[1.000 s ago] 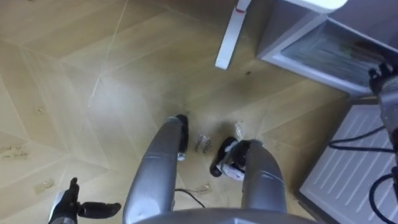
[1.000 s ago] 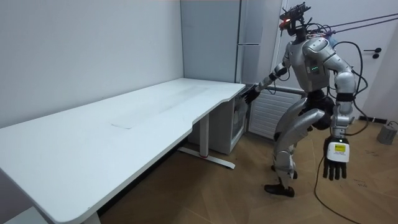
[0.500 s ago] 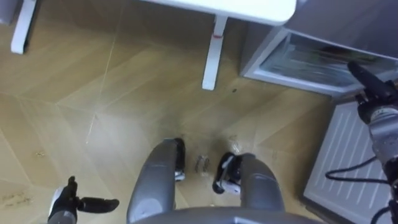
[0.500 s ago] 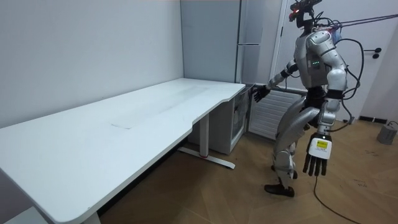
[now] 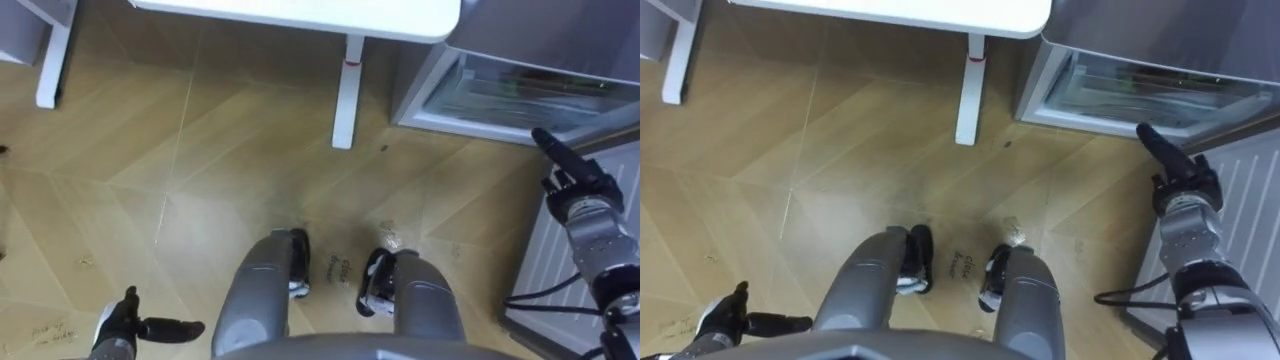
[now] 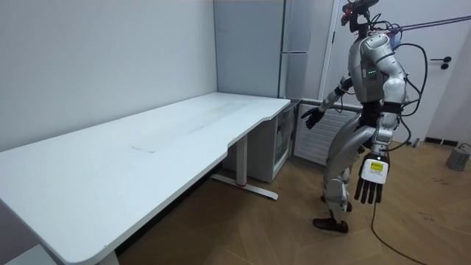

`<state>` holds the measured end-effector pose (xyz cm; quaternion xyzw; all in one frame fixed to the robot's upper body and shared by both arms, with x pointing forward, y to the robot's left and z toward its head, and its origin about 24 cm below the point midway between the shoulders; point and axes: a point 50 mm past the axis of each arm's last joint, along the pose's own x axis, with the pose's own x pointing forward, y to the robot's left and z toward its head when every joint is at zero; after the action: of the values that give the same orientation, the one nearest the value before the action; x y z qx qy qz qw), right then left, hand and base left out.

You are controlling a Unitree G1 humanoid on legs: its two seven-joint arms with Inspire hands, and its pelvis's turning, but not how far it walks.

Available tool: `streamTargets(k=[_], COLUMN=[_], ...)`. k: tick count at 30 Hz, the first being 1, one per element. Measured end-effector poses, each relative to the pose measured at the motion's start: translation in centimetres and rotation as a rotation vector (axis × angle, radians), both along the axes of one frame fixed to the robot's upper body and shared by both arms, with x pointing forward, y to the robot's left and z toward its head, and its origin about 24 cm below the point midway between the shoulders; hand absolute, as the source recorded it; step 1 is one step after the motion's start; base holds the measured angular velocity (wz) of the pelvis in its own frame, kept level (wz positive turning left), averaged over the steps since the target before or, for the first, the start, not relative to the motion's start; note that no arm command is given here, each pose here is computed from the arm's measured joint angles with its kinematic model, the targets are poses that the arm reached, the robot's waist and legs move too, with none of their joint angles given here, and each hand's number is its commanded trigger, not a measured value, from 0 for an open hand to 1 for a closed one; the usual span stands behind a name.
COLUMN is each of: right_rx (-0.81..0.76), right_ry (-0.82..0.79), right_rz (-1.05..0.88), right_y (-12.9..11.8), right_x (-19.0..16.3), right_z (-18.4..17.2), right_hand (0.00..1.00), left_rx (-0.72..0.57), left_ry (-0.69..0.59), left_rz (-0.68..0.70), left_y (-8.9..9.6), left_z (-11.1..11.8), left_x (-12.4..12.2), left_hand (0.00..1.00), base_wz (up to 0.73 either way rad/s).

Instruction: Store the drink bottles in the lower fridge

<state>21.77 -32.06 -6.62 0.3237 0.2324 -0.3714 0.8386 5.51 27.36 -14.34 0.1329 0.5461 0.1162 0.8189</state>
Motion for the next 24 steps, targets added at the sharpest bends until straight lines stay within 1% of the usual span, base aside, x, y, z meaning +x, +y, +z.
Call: streamTargets(k=[5,10,14,17,21,22,23,24], right_rx=[-0.013,-0.071,-0.119,-0.173,-0.16,-0.156,-0.153,-0.148], right_ry=[0.006,0.041,0.082,0.175,0.33,0.384,0.412,0.469], right_rz=[0.02,0.067,0.092,0.153,0.245,0.275,0.29,0.318], right_y=[0.2,0.3,-0.1,-0.1,1.6,2.2,2.5,3.0], right_x=[0.1,0.0,-1.2,-3.6,-8.8,-10.3,-11.1,-12.8], right_z=[0.0,-0.1,-0.6,-2.0,-5.1,-5.9,-6.3,-7.0], right_hand=[0.0,0.0,0.0,0.0,0.0,0.0,0.0,0.0], left_rx=[-0.003,-0.003,-0.018,-0.029,-0.011,-0.009,-0.01,-0.014], left_ry=[-0.006,-0.006,-0.023,-0.035,-0.028,-0.031,-0.032,-0.037], left_rz=[-0.001,0.008,0.055,0.118,0.141,0.136,0.131,0.128], left_y=[-0.1,-0.2,-0.6,-0.8,-0.7,-0.9,-1.0,-1.5], left_z=[0.0,-0.1,-0.2,-0.4,-0.5,-0.5,-0.6,-0.7], left_x=[0.1,0.1,0.1,-0.1,-1.0,-1.1,-1.0,-1.0], left_hand=[0.0,0.0,0.0,0.0,0.0,0.0,0.0,0.0], base_wz=[0.0,0.0,0.03,0.02,0.01,0.0,-0.05,-0.07])
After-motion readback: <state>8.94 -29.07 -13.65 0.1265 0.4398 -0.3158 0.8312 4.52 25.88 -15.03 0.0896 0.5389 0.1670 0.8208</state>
